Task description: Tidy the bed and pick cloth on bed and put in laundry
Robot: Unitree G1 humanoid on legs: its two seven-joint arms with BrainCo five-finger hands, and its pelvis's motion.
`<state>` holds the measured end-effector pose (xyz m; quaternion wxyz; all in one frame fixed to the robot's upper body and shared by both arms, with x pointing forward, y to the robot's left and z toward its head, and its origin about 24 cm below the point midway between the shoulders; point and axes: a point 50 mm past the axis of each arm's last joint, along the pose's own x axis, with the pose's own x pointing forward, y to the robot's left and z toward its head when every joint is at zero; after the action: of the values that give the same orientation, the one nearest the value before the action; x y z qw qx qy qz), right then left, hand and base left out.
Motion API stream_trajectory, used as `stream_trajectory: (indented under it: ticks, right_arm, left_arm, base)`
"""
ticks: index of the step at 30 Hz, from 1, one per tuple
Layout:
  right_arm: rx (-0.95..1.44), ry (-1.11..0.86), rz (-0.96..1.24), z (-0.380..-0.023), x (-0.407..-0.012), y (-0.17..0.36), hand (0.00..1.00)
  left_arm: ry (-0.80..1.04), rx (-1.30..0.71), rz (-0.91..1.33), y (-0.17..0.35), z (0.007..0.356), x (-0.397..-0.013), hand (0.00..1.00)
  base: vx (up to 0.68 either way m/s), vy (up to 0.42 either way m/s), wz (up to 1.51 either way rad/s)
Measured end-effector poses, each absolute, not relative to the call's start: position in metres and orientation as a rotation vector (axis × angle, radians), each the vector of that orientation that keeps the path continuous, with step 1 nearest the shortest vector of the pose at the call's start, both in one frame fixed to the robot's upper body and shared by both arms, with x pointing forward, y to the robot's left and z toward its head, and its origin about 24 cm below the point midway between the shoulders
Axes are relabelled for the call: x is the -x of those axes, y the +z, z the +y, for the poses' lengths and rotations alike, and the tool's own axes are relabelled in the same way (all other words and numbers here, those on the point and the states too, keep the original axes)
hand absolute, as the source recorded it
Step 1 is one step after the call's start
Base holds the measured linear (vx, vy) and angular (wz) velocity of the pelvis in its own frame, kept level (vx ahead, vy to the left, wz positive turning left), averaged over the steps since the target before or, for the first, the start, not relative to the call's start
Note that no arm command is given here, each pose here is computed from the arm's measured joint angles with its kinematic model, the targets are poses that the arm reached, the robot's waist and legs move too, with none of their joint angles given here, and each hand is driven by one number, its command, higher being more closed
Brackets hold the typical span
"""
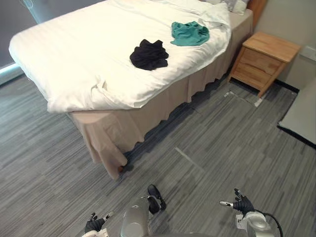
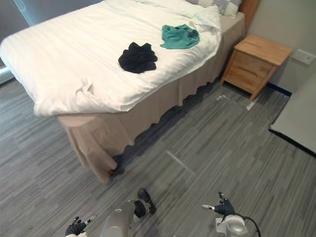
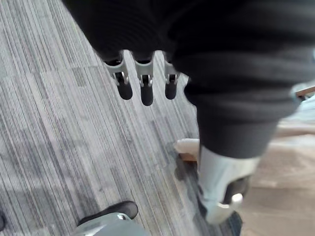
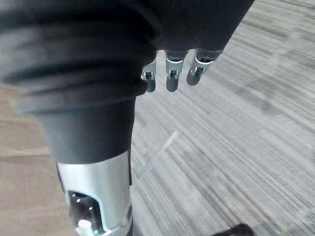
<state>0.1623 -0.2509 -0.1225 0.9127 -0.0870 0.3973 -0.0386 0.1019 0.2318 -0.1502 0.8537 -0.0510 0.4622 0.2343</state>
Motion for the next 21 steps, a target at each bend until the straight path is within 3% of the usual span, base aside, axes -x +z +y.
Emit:
stream_trajectory:
  ticks: [4,9,15,19,21]
  right_arm:
    - [0.148,-0.055,0.822,-0.235,-0.161,-0.127,0.0]
    - [0.064,-0.072,0.931,-0.212,-0.142,-0.143,0.0]
    - [0.058,-0.206,0.955,-0.252,-0.14,-0.135,0.0]
    - [-0.007,-0.266,0.972,-0.257,-0.13,-0.137,0.0]
    - [-0.047,-0.278,1.005,-0.252,-0.121,-0.142,0.0]
  left_arm:
    - [0.438,0.045,0.924,-0.143,0.236,-0.12,0.0]
    - [0.514,-0.03,0.868,-0.131,0.266,-0.124,0.0]
    - [0.475,0.116,0.967,-0.151,0.222,-0.096,0.0]
    - [0.465,0.058,0.93,-0.148,0.228,-0.102,0.0]
    - [0.472,-0.062,0.846,-0.137,0.24,-0.115,0.0]
  base:
    - [0.67,-0.193,2.28]
    - [0.42,-0.365,1.64]
    - [0.23,-0.189,0.37]
    - [0.07,0.02,0.07]
    - [0.07,0.016,-0.04]
